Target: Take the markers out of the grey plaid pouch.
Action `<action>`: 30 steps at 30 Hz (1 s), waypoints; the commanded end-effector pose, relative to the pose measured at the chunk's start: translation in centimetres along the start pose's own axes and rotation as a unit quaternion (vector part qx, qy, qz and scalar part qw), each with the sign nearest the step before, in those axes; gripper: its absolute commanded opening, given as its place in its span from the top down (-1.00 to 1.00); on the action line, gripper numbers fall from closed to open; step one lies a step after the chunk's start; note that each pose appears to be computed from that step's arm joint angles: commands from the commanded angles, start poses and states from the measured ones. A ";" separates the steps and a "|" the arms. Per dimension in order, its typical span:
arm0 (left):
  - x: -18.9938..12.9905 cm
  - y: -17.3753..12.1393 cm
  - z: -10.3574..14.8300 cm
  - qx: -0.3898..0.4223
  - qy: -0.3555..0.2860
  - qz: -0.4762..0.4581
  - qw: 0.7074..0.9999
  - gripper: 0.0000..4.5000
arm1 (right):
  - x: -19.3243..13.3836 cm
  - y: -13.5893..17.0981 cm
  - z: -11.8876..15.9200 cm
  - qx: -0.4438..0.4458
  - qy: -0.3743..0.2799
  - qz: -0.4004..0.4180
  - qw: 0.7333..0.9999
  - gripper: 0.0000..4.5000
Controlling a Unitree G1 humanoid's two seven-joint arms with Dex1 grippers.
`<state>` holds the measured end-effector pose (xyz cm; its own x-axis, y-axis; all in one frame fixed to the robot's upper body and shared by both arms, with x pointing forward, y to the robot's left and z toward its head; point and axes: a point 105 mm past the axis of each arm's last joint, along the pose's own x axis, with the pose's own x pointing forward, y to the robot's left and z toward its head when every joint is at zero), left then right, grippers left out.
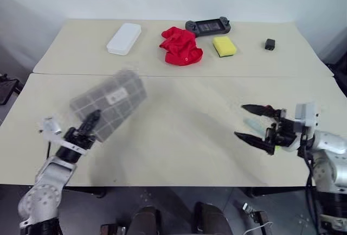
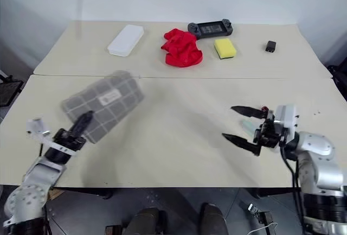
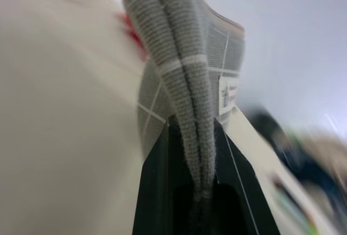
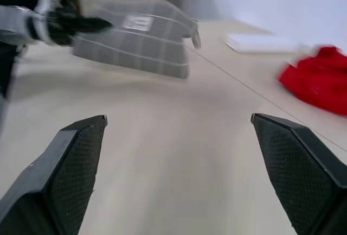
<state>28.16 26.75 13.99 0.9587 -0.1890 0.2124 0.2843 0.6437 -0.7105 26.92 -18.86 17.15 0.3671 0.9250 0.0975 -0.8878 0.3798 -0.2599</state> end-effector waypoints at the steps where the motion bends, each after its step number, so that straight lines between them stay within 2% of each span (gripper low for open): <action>1: -2.9 0.5 3.5 -0.060 -0.099 0.067 0.991 1.00 | 0.7 1.5 -0.7 -0.021 -0.009 0.030 0.999 -0.98; 3: -4.2 1.4 4.5 -0.088 -0.141 0.105 0.980 1.00 | 0.9 1.4 -1.1 -0.022 -0.014 0.027 0.999 -0.98; 4: -4.7 1.9 4.4 -0.105 -0.143 0.121 0.977 1.00 | 1.0 1.3 -1.2 -0.023 -0.015 0.026 0.999 -0.98; 6: -5.4 2.4 3.3 -0.124 -0.106 0.145 0.976 1.00 | 1.1 0.9 -1.4 -0.020 -0.015 0.025 0.999 -0.98; 9: -5.4 2.3 3.2 -0.128 -0.085 0.156 0.976 0.66 | 0.9 0.9 -1.8 -0.032 0.001 0.053 0.998 -1.00; 12: -5.5 2.6 4.4 -0.101 -0.090 0.173 0.976 0.27 | 0.7 0.7 -1.8 -0.025 0.000 0.056 0.998 -1.00; 14: -6.6 3.7 6.0 -0.038 -0.078 0.213 0.973 0.01 | 0.4 0.2 -1.8 -0.026 0.007 0.056 0.998 -1.00; 16: -7.4 4.3 6.5 0.037 -0.032 0.233 0.971 -0.24 | 0.2 -0.1 -1.9 -0.027 0.009 0.054 0.998 -1.00; 17: -8.4 5.6 6.6 0.053 -0.013 0.273 0.960 -0.39 | 0.2 -0.2 -1.9 -0.028 0.009 0.053 0.998 -1.00; 20: -10.3 7.1 7.7 0.153 0.039 0.307 0.939 -0.78 | 0.1 -0.6 -1.9 -0.032 0.012 0.050 0.998 -1.00; 21: -10.7 7.3 7.9 0.194 0.067 0.302 0.931 -0.91 | -0.1 -0.8 -2.0 -0.040 0.022 0.055 0.997 -1.00; 22: -11.3 7.8 7.7 0.262 0.128 0.296 0.909 -0.99 | -0.4 -1.5 -2.1 -0.047 0.030 0.049 0.997 -1.00; 23: -12.2 8.6 7.5 0.314 0.182 0.291 0.885 -0.99 | -0.7 -2.2 -2.0 -0.048 0.035 0.040 0.997 -1.00; 24: -12.7 9.0 7.6 0.344 0.203 0.278 0.874 -0.99 | -0.8 -2.6 -1.9 -0.050 0.037 0.037 0.997 -1.00; 27: -12.3 8.2 8.1 0.389 0.197 0.195 0.878 -0.99 | -1.0 -2.0 -2.2 -0.048 0.052 0.067 0.995 -1.00; 30: -11.9 5.8 7.1 0.461 0.224 0.071 0.856 -0.99 | -1.2 -1.9 -2.1 -0.047 0.053 0.071 0.995 -1.00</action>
<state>18.40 39.39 10.45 0.9501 -0.0654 -0.3049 0.0860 0.9948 0.0544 29.22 -20.23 15.04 0.2897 0.9565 -0.0332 -0.9054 0.2626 -0.3336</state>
